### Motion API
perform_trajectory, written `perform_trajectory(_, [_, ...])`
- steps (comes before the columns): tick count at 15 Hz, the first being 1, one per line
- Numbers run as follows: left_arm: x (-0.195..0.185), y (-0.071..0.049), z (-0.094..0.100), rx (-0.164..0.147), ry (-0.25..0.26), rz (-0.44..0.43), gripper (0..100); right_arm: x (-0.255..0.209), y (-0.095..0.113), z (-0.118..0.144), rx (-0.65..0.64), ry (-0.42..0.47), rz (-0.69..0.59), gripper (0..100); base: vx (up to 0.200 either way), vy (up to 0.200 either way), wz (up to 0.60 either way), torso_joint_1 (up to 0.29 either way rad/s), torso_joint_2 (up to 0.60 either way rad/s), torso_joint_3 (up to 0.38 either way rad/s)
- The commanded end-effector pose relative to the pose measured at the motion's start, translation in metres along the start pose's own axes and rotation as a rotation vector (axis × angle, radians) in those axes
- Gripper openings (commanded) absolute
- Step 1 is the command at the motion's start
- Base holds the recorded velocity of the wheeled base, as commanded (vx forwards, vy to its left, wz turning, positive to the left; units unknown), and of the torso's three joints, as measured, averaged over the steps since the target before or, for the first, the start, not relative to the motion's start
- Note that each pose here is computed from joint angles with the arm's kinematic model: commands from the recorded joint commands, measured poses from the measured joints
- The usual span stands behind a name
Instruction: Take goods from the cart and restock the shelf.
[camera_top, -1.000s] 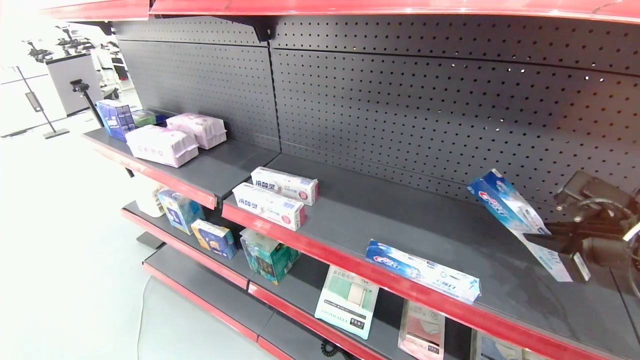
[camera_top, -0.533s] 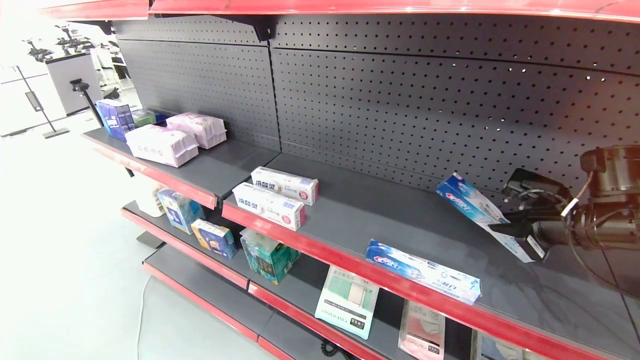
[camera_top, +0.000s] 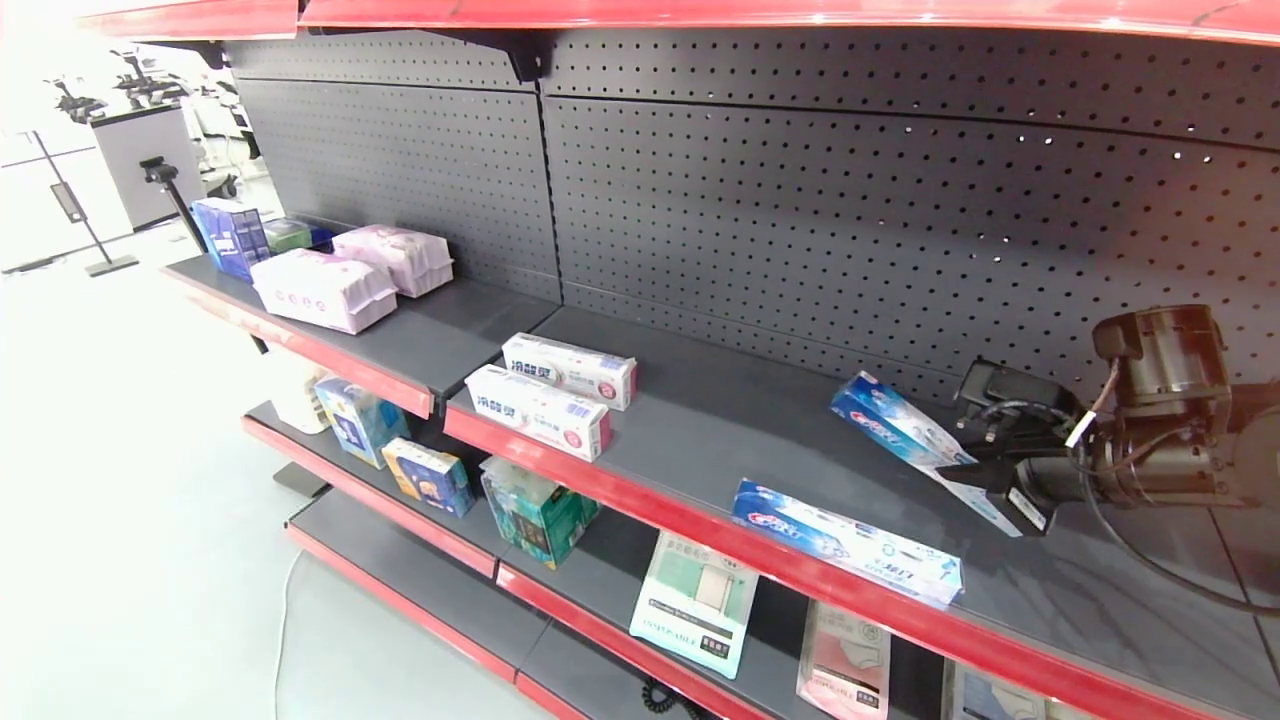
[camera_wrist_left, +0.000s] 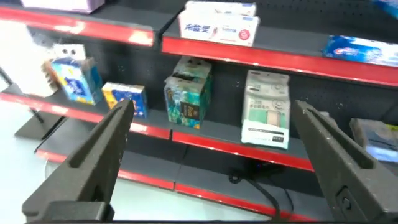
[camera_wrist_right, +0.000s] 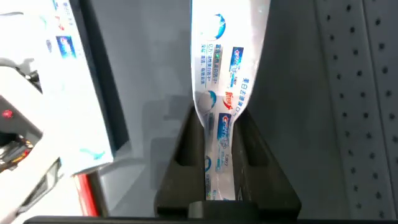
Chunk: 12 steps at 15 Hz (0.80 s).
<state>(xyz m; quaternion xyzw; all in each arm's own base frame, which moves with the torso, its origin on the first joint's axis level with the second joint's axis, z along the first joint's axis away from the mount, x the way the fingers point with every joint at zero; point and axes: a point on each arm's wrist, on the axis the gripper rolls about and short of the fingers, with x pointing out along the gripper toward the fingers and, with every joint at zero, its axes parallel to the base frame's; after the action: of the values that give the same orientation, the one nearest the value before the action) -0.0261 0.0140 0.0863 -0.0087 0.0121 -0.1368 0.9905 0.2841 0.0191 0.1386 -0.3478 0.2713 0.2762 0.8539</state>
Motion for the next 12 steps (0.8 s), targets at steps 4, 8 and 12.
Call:
perform_trajectory(4, [0.0,0.002,0.007,-0.018,-0.08,0.115,100,-0.002,-0.004,-0.002,0.012,-0.001,-0.012,0,0.0,0.0,0.0,0.0,0.0,0.0])
perform_trajectory(8, [0.004,0.004,-0.005,-0.014,-0.04,0.272,100,-0.003,-0.006,0.0,0.012,-0.006,-0.022,0,0.0,0.0,0.0,0.0,0.0,0.0])
perform_trajectory(12, [0.005,0.0,-0.004,-0.009,-0.002,0.483,100,-0.006,-0.007,-0.002,0.019,-0.004,-0.032,0,0.0,0.0,0.0,0.0,0.0,0.0])
